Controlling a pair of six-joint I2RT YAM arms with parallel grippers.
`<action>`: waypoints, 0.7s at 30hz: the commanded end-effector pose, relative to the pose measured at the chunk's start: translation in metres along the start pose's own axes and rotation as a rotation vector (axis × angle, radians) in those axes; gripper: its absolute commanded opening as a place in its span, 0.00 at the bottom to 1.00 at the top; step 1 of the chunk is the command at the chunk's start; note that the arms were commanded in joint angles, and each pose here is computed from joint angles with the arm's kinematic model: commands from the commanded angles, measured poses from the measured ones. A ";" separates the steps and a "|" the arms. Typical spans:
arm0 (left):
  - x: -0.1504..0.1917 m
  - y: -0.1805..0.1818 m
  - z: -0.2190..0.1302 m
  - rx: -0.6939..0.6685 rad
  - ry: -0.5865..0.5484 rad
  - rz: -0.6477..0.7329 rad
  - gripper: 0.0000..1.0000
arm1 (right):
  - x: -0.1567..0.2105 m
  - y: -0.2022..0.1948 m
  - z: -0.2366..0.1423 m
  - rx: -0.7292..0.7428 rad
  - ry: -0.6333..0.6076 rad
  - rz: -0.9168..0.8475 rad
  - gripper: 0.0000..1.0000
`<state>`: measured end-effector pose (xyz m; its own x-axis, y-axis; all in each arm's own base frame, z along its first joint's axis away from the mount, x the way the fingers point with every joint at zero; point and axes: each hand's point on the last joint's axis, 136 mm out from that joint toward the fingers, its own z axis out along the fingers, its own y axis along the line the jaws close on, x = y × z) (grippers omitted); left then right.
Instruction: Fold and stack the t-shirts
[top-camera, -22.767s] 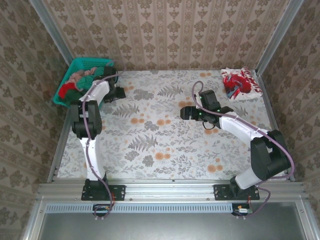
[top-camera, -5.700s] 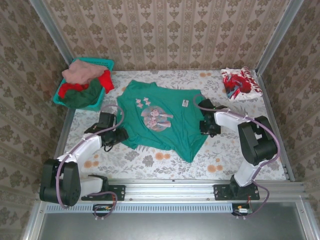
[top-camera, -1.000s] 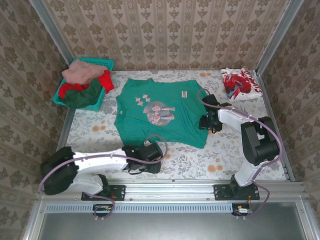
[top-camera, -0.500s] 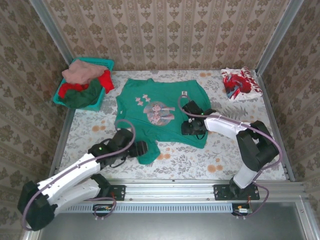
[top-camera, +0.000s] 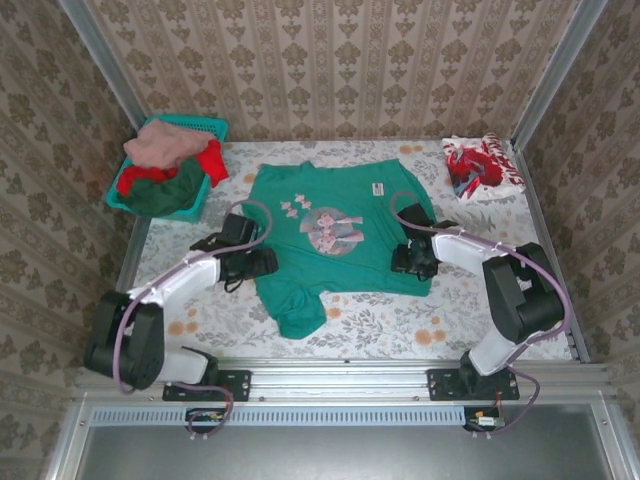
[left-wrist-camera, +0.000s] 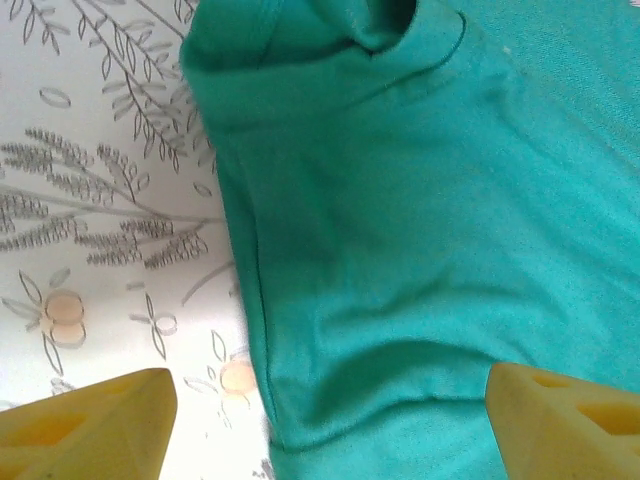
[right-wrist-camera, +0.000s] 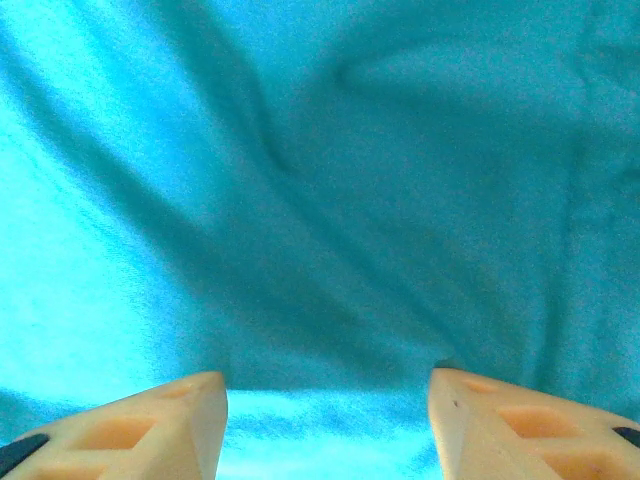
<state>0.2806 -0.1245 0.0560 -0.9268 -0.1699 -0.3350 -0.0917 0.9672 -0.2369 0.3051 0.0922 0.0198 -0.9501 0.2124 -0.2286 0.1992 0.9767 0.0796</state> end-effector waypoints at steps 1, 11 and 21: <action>-0.023 -0.016 0.001 0.017 0.005 0.091 0.80 | -0.009 -0.023 -0.017 0.059 -0.006 0.000 0.58; 0.059 -0.019 0.019 -0.010 0.161 0.129 0.64 | -0.025 0.048 -0.057 -0.122 -0.151 -0.142 0.60; 0.140 0.028 0.017 -0.130 0.260 0.029 0.63 | -0.087 0.066 -0.041 -0.076 -0.195 -0.157 0.61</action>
<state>0.2030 -0.1616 0.0173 -0.9652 -0.0407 -0.2584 0.0194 0.9740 -0.2258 0.3657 0.1442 0.0760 -0.9193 0.0778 -0.3859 0.0269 0.9904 0.1356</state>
